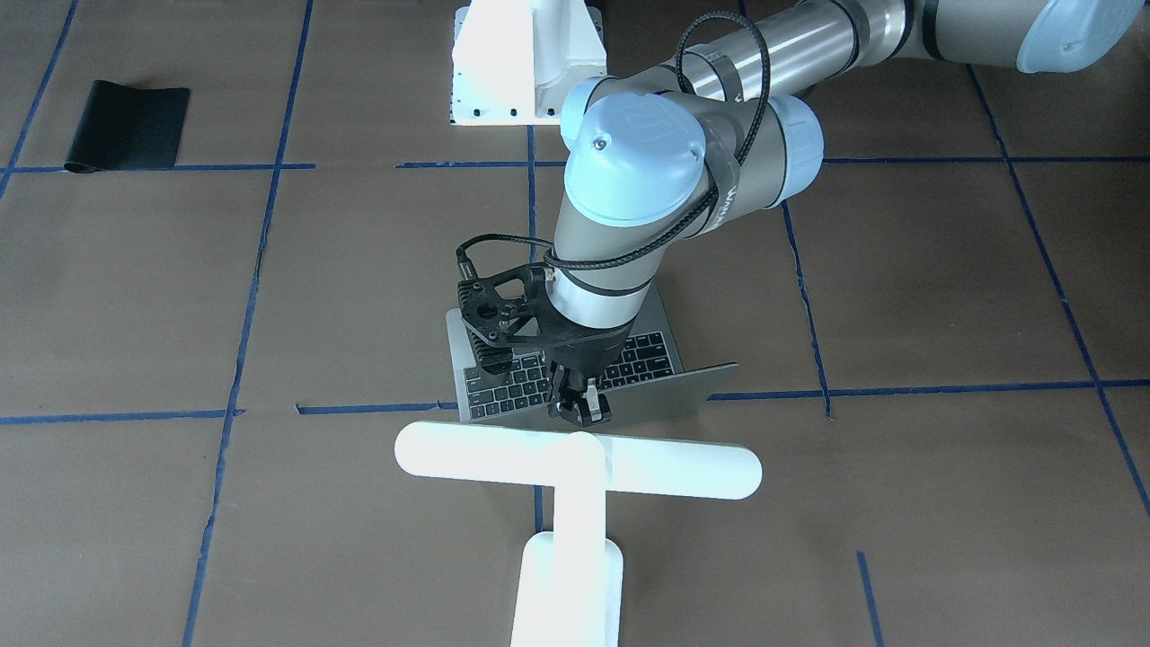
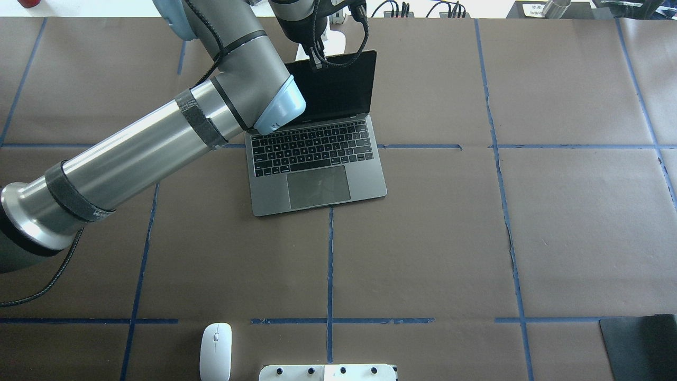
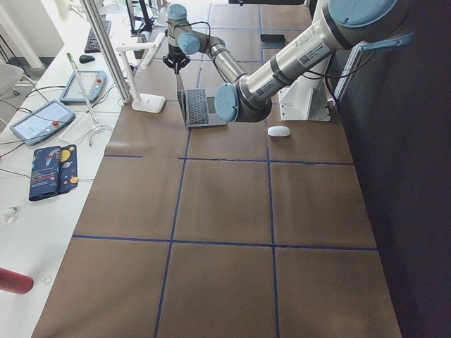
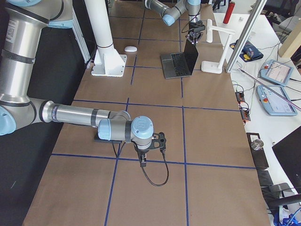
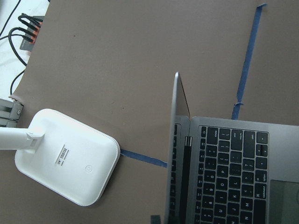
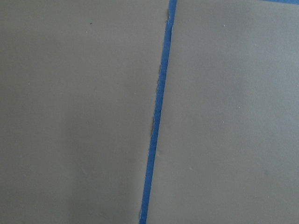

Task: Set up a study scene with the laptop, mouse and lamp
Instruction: 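Carry the laptop farther from the robot and set it before the white lamp, then open the left gripper and withdraw it from the laptop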

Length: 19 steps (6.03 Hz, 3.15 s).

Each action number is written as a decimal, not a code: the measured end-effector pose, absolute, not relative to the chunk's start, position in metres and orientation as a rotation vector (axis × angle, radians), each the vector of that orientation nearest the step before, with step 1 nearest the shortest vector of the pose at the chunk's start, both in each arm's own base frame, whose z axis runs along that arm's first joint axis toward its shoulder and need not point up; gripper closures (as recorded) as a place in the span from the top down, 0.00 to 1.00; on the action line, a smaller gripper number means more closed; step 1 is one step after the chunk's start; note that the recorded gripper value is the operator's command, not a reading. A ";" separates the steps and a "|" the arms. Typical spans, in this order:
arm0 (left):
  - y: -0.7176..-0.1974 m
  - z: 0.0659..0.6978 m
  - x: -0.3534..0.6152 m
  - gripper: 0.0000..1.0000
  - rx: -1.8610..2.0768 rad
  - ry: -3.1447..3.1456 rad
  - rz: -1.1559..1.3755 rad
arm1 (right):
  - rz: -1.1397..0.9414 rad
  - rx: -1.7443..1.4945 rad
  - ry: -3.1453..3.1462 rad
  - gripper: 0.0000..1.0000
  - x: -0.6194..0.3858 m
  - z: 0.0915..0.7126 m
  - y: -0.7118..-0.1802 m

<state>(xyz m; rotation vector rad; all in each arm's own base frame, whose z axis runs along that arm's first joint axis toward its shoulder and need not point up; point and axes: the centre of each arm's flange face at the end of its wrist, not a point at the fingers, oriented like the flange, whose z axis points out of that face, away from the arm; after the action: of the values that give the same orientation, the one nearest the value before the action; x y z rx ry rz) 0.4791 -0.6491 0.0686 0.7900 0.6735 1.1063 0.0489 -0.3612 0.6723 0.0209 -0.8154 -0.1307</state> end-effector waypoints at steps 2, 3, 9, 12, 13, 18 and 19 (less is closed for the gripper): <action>-0.651 0.061 0.481 0.51 0.802 0.674 1.112 | -0.132 0.022 -0.815 1.00 0.049 0.672 -0.361; -0.651 0.060 0.482 0.54 0.807 0.673 1.118 | -0.132 0.021 -0.815 1.00 0.049 0.672 -0.361; -0.560 0.130 0.384 0.74 0.854 0.659 1.153 | -0.136 0.024 -0.815 1.00 0.049 0.672 -0.361; -0.523 0.217 0.285 0.98 0.773 0.557 1.194 | -0.142 0.032 -0.814 1.00 0.049 0.672 -0.361; -0.529 0.254 0.255 0.94 0.723 0.525 1.177 | -0.145 0.041 -0.813 1.00 0.049 0.671 -0.361; -0.502 0.359 0.163 1.00 0.474 0.564 0.797 | -0.175 0.139 -0.878 1.00 0.042 0.624 -0.345; -0.487 0.363 0.163 1.00 0.374 0.665 0.582 | -0.137 0.131 -0.904 1.00 0.035 0.608 -0.340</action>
<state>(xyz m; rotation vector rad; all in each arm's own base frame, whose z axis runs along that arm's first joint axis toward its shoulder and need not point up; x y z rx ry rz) 0.1627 -0.4872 0.3628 0.3744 0.6651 0.5816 0.0351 -0.3396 0.6080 0.1308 -0.9037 -0.1368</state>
